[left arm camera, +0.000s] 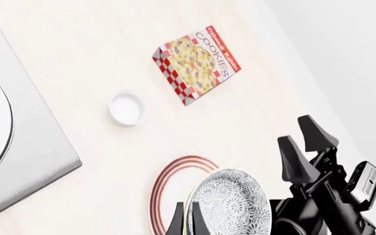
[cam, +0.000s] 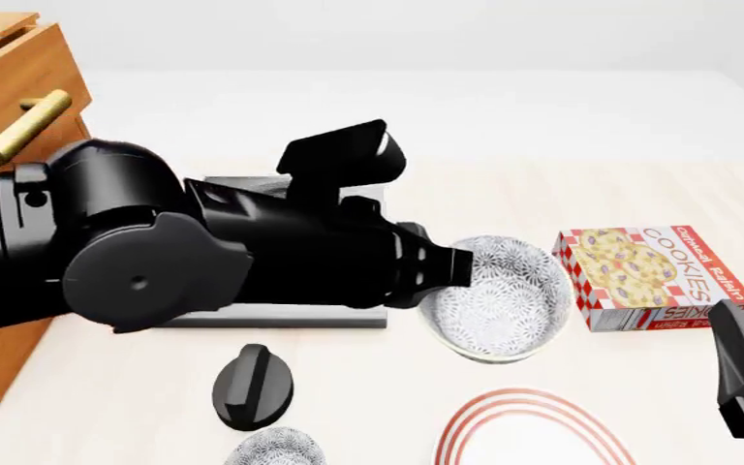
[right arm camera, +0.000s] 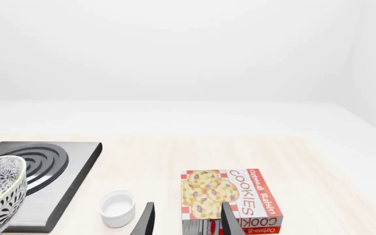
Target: Pick the akita bowl on the wooden cabinet and place it on the plate.
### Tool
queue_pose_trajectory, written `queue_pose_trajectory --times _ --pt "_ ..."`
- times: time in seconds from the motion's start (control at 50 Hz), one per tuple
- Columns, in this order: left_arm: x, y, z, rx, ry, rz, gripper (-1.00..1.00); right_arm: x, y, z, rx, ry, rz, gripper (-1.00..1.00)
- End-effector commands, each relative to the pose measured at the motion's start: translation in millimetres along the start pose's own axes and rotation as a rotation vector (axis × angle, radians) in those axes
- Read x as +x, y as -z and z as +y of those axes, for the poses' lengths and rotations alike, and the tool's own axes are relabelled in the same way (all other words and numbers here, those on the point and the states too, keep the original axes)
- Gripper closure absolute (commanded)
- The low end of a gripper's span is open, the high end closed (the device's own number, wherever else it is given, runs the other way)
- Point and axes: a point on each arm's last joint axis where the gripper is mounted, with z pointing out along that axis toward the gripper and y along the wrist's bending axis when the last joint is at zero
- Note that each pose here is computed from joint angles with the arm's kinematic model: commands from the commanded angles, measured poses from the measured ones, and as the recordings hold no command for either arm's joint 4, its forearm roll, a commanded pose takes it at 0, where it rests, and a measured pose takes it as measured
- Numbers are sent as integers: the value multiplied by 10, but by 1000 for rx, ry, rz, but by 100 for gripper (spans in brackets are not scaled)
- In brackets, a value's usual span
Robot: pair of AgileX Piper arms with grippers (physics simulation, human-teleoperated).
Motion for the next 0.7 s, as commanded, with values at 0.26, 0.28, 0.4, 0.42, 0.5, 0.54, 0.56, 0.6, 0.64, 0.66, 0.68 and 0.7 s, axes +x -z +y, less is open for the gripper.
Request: queue_pose_trajectory --times 0.26,0.28,0.4,0.42,0.5,0.54,0.56,0.6,0.64,0.66,0.68,0.7 --pt "166 -180 -104 26 1 48 100 0 0 0 0 0 0 -100" --pt "171 -185 -103 26 2 49 100 0 0 0 0 0 0 -100" --pt "202 -206 -101 27 8 53 100 0 0 0 0 0 0 -100" --pt "218 -216 -106 29 11 57 100 0 0 0 0 0 0 -100" --pt "275 -260 -102 30 21 68 100 0 0 0 0 0 0 -100" --pt "274 -258 -102 31 19 66 100 0 0 0 0 0 0 -100" --pt "287 -268 -107 31 25 70 100 0 0 0 0 0 0 -100" --pt "296 -275 -113 33 26 71 100 0 0 0 0 0 0 -100" --pt "313 -288 -120 35 28 76 100 0 0 0 0 0 0 -100" --pt "317 -291 -123 35 29 76 100 0 0 0 0 0 0 -100" --pt "318 -292 -124 36 30 76 100 0 0 0 0 0 0 -100" --pt "324 -296 -125 36 32 78 100 0 0 0 0 0 0 -100"
